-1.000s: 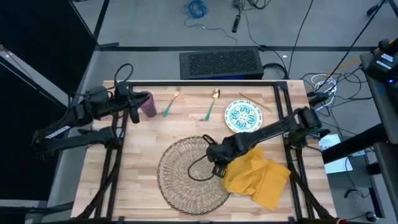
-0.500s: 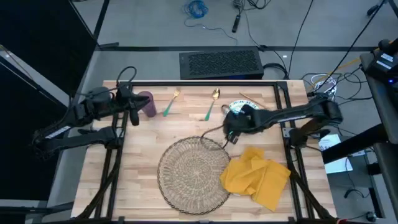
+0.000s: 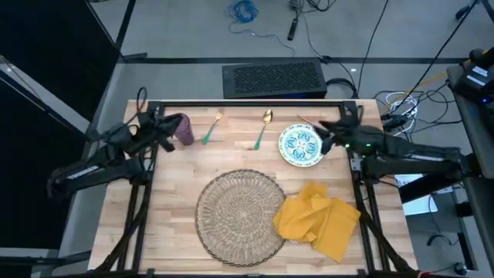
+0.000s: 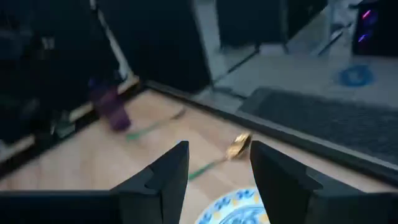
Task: Set table place
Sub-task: Put the white patterned plate to the center of the brown placemat
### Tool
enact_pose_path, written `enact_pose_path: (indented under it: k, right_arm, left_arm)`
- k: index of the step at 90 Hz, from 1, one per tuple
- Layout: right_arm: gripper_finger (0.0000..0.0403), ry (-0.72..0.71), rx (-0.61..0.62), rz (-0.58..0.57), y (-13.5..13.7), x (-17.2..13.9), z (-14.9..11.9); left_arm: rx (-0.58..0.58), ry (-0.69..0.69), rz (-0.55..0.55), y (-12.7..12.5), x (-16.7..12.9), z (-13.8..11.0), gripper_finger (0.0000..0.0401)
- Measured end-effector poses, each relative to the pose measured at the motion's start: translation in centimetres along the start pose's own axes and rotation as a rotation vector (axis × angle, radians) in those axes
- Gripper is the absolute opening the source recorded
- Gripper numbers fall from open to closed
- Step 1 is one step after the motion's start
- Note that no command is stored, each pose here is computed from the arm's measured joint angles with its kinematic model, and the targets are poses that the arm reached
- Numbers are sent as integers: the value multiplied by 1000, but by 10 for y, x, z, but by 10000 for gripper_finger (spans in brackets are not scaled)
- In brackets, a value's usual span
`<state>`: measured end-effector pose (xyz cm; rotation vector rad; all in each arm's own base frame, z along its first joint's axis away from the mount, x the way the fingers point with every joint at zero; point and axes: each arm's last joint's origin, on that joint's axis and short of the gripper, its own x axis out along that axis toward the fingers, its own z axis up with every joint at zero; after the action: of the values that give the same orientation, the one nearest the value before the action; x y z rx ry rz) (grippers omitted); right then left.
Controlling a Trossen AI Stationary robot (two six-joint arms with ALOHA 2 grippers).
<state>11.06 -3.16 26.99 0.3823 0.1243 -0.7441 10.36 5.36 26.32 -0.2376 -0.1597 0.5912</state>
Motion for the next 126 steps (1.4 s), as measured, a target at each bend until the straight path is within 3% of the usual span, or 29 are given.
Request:
enact_pose_path:
  k: [15,27,47,68,98,126]
  right_arm:
    - [136,58,91,-87,-7,6,-3]
    - [131,233,150,-182,-19,18,-8]
    - [131,438,218,-222,-43,45,-6]
    - [131,660,189,-424,-69,57,-7]
    - [134,856,169,-418,-77,81,-25]
    - [193,1005,171,-465,-84,100,-44]
  left_arm:
    - [30,72,80,0,24,-10,58]
    - [62,108,129,-1,39,-8,58]
    - [87,102,97,-6,46,3,58]
    - [84,114,43,-8,45,4,58]
    - [103,117,43,-8,45,3,58]
    - [102,123,21,-9,45,3,58]
